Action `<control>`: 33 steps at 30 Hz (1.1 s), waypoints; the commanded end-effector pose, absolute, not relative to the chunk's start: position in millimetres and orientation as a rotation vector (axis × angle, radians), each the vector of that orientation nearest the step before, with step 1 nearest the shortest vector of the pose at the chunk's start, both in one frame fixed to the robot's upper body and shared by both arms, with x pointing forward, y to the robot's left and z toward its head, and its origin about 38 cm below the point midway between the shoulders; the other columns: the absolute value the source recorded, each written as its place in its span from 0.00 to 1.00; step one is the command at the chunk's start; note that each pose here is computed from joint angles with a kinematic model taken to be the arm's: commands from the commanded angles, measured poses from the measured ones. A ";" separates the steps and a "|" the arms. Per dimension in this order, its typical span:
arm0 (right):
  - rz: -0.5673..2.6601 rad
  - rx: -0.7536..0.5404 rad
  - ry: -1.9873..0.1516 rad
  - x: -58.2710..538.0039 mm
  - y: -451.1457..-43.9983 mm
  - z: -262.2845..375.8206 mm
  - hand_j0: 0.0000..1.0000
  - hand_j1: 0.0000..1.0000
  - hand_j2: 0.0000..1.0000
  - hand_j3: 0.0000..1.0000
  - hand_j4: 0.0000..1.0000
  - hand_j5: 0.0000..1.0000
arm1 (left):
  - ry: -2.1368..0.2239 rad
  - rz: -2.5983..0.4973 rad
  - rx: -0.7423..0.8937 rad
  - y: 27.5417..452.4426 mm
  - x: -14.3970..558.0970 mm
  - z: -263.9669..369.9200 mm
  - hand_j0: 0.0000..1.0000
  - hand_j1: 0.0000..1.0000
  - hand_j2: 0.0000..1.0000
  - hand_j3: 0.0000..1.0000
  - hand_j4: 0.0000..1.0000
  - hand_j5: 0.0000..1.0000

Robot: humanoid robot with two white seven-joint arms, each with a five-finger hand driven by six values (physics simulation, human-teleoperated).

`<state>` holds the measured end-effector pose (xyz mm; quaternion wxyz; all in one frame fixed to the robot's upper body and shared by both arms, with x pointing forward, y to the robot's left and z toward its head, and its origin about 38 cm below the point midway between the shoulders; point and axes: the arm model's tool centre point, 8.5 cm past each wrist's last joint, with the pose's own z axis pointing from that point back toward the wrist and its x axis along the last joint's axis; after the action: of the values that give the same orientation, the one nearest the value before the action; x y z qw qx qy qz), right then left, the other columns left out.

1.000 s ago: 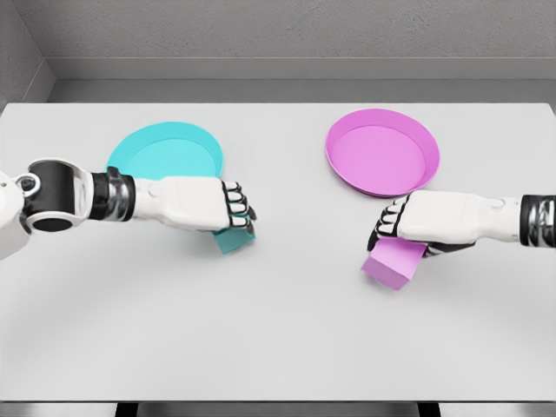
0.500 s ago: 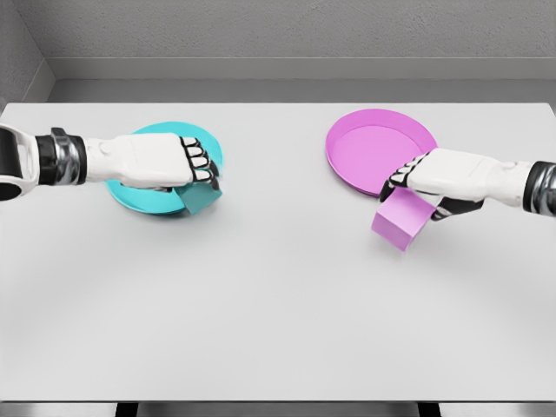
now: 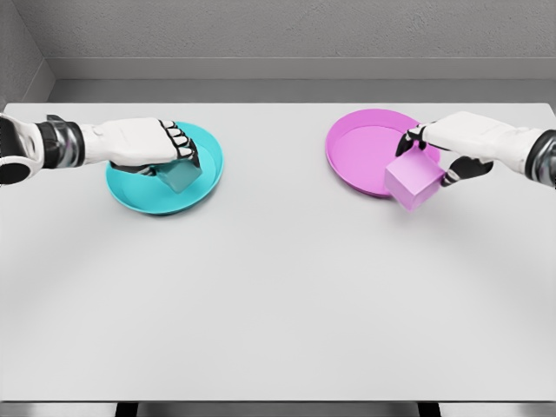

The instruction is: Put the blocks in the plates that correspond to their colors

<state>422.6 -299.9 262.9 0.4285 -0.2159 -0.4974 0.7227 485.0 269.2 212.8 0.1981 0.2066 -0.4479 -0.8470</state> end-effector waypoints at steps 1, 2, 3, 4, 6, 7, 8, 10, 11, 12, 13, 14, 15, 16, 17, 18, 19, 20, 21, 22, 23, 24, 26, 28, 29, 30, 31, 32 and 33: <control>1.764 -0.538 -1.233 425.4 -298.2 260.8 0.58 0.58 0.58 0.58 0.58 0.58 | -1.228 -2.362 0.590 268.3 492.7 207.3 0.48 0.48 0.48 0.48 0.48 0.48; 1.754 -0.542 -1.234 426.3 -298.0 261.7 0.58 0.58 0.58 0.58 0.58 0.58 | -1.218 -2.366 0.594 268.5 493.7 205.7 0.48 0.48 0.48 0.48 0.48 0.48; 1.742 -0.549 -1.229 427.8 -298.3 263.3 0.58 0.58 0.58 0.58 0.58 0.58 | -1.215 -2.368 0.596 266.9 495.1 204.7 0.48 0.48 0.48 0.48 0.48 0.48; 1.729 -0.549 -1.225 428.6 -297.8 262.7 0.58 0.58 0.58 0.58 0.58 0.58 | -1.198 -2.372 0.604 269.2 496.3 203.0 0.48 0.48 0.48 0.48 0.48 0.48; 1.719 -0.555 -1.232 430.6 -296.9 266.0 0.58 0.58 0.58 0.58 0.58 0.58 | -1.171 -2.373 0.620 271.1 501.0 200.6 0.49 0.49 0.49 0.49 0.49 0.49; 1.708 -0.562 -1.229 431.7 -297.7 267.9 0.58 0.58 0.58 0.58 0.58 0.58 | -1.169 -2.377 0.623 269.8 501.8 200.4 0.50 0.50 0.50 0.50 0.50 0.50; 1.689 -0.567 -1.226 433.7 -297.0 268.6 0.58 0.58 0.58 0.58 0.58 0.58 | -1.165 -2.381 0.626 269.9 501.9 200.1 0.50 0.50 0.50 0.50 0.50 0.50; 1.673 -0.563 -1.235 436.3 -292.7 270.3 0.58 0.58 0.58 0.58 0.58 0.58 | -1.158 -2.385 0.631 271.0 501.9 200.0 0.60 0.60 0.60 0.60 0.60 0.60; 1.653 -0.568 -1.224 437.2 -294.0 269.9 0.58 0.58 0.58 0.58 0.58 0.58 | -1.154 -2.388 0.634 270.8 502.2 199.5 0.66 0.66 0.66 0.66 0.66 0.66; 1.645 -0.572 -1.228 438.9 -293.0 272.5 0.58 0.58 0.58 0.58 0.58 0.58 | -1.151 -2.388 0.636 271.7 502.1 199.5 0.73 0.73 0.73 0.73 0.73 0.73; 1.625 -0.575 -1.223 440.5 -292.4 273.1 0.58 0.58 0.58 0.58 0.58 0.58 | -1.150 -2.391 0.634 270.9 502.0 198.9 0.88 0.88 0.88 0.88 0.88 0.88; 1.605 -0.581 -1.209 441.5 -294.1 272.9 0.58 0.58 0.58 0.58 0.58 0.58 | -1.146 -2.393 0.640 272.0 502.2 199.2 0.95 0.95 0.95 0.95 0.95 0.95; 1.600 -0.580 -1.211 442.1 -292.9 273.0 0.58 0.58 0.58 0.58 0.58 0.58 | -1.145 -2.395 0.639 271.1 502.1 198.6 0.98 0.98 0.98 0.98 0.98 0.98; 1.598 -0.583 -1.214 442.9 -292.5 274.3 0.58 0.58 0.58 0.58 0.58 0.58 | -1.143 -2.395 0.640 271.9 502.1 198.7 1.00 1.00 1.00 1.00 1.00 1.00; 1.595 -0.587 -1.218 444.0 -292.2 276.6 0.58 0.58 0.58 0.58 0.58 0.58 | -1.143 -2.396 0.643 271.9 502.4 199.4 1.00 1.00 1.00 1.00 1.00 1.00; 1.574 -0.586 -1.214 447.0 -290.4 277.3 0.58 0.58 0.58 0.58 0.58 0.58 | -1.144 -2.395 0.644 272.0 502.5 199.9 1.00 1.00 1.00 1.00 1.00 1.00; 1.566 -0.587 -1.214 447.9 -288.6 277.1 0.58 0.58 0.58 0.58 0.58 0.58 | -1.142 -2.396 0.643 271.9 502.4 199.4 1.00 1.00 1.00 1.00 1.00 1.00; 1.564 -0.590 -1.216 448.9 -288.4 279.3 0.58 0.58 0.58 0.58 0.58 0.58 | -1.141 -2.396 0.644 272.7 502.3 199.5 1.00 1.00 1.00 1.00 1.00 1.00; 1.557 -0.589 -1.217 450.3 -287.1 279.8 0.58 0.58 0.58 0.58 0.58 0.58 | -1.140 -2.394 0.646 273.6 502.4 200.1 1.00 1.00 1.00 1.00 1.00 1.00; 1.549 -0.590 -1.213 450.8 -287.1 279.7 0.58 0.58 0.58 0.58 0.58 0.58 | -1.141 -2.391 0.645 274.3 502.3 200.3 1.00 1.00 1.00 1.00 1.00 1.00; 1.545 -0.587 -1.218 451.6 -285.5 280.1 0.58 0.58 0.58 0.58 0.58 0.58 | -1.153 -2.381 0.649 276.1 503.0 204.7 1.00 1.00 1.00 1.00 1.00 1.00; 1.544 -0.592 -1.218 452.1 -285.4 281.6 0.58 0.58 0.58 0.58 0.58 0.58 | -1.172 -2.359 0.662 278.8 504.5 210.5 1.00 1.00 1.00 1.00 1.00 1.00; 1.529 -0.591 -1.225 455.3 -282.6 283.6 0.58 0.58 0.58 0.58 0.58 0.58 | -1.216 -2.306 0.655 286.2 504.4 220.4 1.00 1.00 1.00 1.00 1.00 1.00; 1.529 -0.587 -1.227 459.6 -278.8 284.0 0.58 0.58 0.58 0.58 0.58 0.58 | -1.239 -2.277 0.650 292.6 502.9 226.8 1.00 1.00 1.00 1.00 1.00 1.00; 1.524 -0.583 -1.228 461.6 -278.1 283.4 0.58 0.58 0.58 0.58 0.58 0.58 | -1.261 -2.262 0.634 291.5 501.7 228.3 1.00 1.00 1.00 1.00 1.00 1.00; 1.528 -0.582 -1.226 462.8 -276.3 283.1 0.58 0.58 0.58 0.58 0.58 0.58 | -1.278 -2.265 0.631 289.3 499.3 231.6 1.00 1.00 1.00 1.00 1.00 1.00; 1.529 -0.576 -1.230 463.7 -273.5 282.6 0.58 0.58 0.58 0.58 0.58 0.58 | -1.286 -2.273 0.635 290.4 495.6 235.3 1.00 1.00 1.00 1.00 1.00 1.00; 1.527 -0.576 -1.233 465.7 -272.2 283.5 0.58 0.58 0.58 0.58 0.58 0.58 | -1.301 -2.272 0.630 292.5 490.8 239.5 1.00 1.00 1.00 1.00 1.00 1.00; 1.525 -0.577 -1.231 466.3 -273.0 283.7 0.58 0.58 0.58 0.58 0.58 0.58 | -1.319 -2.278 0.625 295.1 482.6 245.2 1.00 1.00 1.00 1.00 1.00 1.00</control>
<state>464.6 -274.6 288.0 0.5190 -0.2444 -0.5159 0.6362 490.3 292.0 231.6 0.2226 0.2258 -0.4629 -0.8278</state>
